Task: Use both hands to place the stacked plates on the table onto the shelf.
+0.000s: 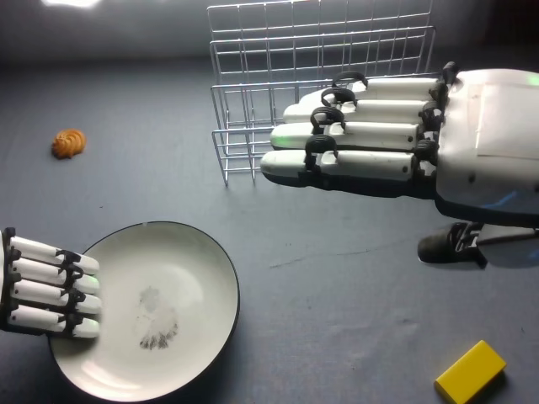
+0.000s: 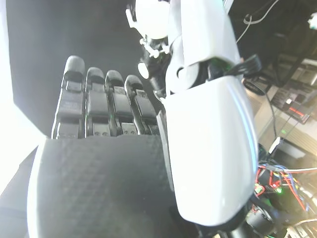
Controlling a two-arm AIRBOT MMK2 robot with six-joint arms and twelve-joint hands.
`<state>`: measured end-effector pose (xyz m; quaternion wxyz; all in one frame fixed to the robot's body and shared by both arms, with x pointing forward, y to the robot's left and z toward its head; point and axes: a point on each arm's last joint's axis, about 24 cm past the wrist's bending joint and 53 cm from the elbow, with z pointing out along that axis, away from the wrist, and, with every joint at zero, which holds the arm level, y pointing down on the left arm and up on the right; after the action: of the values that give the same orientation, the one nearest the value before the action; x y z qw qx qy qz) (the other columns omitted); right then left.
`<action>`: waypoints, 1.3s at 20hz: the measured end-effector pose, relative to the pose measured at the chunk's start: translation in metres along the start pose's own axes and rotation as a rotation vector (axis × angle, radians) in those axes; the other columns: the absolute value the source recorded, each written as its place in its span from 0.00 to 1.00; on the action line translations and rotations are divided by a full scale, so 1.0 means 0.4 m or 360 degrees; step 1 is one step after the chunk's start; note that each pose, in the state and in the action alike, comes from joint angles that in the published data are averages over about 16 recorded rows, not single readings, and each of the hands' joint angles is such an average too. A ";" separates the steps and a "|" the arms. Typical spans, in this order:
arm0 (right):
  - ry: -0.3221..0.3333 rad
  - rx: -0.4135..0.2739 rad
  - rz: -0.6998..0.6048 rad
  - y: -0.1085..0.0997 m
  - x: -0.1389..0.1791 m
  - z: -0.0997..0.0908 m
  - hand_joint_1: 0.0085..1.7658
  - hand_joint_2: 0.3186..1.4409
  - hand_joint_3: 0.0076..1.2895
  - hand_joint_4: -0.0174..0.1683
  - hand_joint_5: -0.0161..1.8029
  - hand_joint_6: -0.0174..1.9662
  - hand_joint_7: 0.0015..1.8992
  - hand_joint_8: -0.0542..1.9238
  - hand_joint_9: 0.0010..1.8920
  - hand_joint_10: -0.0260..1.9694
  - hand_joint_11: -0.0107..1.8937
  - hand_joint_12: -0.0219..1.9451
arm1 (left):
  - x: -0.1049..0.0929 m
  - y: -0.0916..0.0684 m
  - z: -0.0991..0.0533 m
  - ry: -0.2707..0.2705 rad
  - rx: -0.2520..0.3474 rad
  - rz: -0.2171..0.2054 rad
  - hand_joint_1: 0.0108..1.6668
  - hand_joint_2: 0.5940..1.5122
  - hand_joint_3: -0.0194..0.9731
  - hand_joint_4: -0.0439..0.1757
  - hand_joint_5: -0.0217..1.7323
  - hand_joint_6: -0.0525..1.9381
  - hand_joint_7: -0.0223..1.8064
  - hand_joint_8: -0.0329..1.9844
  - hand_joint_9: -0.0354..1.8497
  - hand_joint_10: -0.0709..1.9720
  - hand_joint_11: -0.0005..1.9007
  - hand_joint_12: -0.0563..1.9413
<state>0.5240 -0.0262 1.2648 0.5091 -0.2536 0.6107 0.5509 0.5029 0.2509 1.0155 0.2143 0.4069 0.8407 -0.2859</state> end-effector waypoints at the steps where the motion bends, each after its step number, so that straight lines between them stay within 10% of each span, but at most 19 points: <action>1: 0.0005 -0.0003 -0.0013 0.001 0.003 0.001 0.80 0.51 0.00 0.12 0.02 0.02 0.01 0.03 0.01 0.02 0.02 0.17 | 0.002 -0.003 0.003 0.0001 0.0002 -0.0007 0.01 0.64 0.03 0.17 0.04 0.03 0.02 0.02 0.03 0.04 0.01 0.02; 26: 0.0167 0.0030 -0.0358 -0.046 0.141 0.182 0.78 0.50 0.00 0.12 0.04 0.02 0.03 0.03 0.05 0.02 0.02 0.24 | -0.083 -0.132 0.132 -0.0219 0.0100 -0.0262 0.00 0.64 0.03 0.20 0.04 0.02 0.01 0.01 0.03 0.04 0.01 0.03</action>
<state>0.5450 0.0510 1.2156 0.5373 -0.3442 0.6094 0.4706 0.4863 0.1708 1.0119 0.2345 0.3225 0.8452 -0.3559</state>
